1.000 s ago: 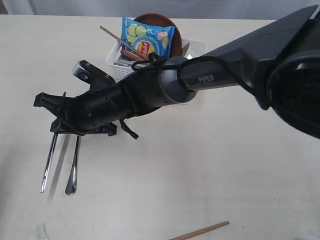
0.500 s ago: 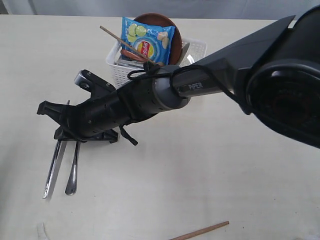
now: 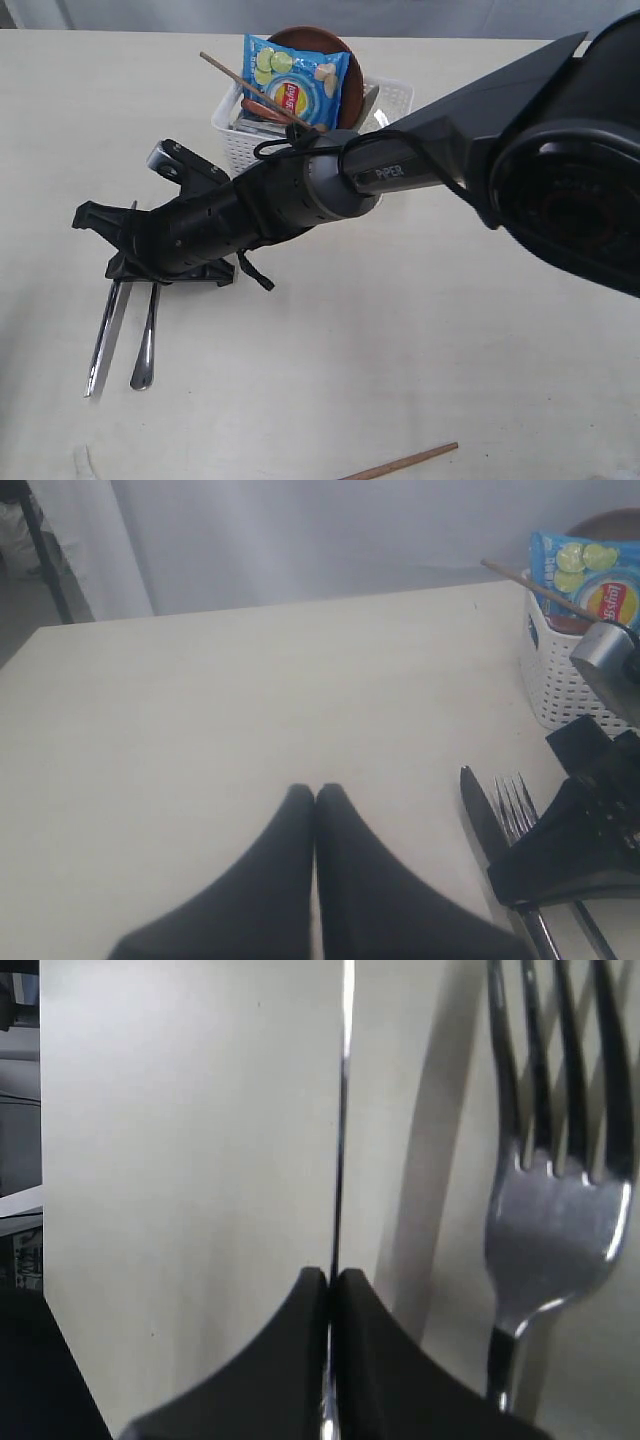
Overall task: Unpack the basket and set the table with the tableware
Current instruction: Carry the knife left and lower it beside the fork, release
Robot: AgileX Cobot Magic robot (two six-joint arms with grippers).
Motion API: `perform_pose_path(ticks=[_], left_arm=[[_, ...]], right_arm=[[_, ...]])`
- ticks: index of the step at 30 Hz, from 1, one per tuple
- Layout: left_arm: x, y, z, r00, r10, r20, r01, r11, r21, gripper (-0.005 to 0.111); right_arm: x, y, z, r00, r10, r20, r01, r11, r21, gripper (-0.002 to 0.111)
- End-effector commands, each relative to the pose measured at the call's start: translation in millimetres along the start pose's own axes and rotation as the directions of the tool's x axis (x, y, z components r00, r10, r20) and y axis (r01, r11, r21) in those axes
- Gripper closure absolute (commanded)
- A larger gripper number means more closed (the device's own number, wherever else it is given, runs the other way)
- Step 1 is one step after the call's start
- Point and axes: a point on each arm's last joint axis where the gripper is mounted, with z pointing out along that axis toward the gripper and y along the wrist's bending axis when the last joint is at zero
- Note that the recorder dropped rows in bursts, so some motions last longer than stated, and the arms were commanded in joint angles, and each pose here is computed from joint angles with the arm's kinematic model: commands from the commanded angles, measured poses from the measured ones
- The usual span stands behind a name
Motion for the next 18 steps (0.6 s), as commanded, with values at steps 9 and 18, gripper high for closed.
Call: perform_pose_path(ticks=[9,18], left_arm=[[0.6,-0.4,0.1,1.000,-0.003,0.000,0.003,1.000,0.006,0.107],[0.6,-0.4,0.1,1.000,-0.003,0.000,0.003,1.000,0.006,0.107]], right_arm=[[-0.4,-6.3,3.5,1.000,0.009,0.022,-0.010,0.999,0.034,0.108],[0.1,-5.8,3.6,1.000,0.011,0.016,-0.012,1.000,0.028,0.108]])
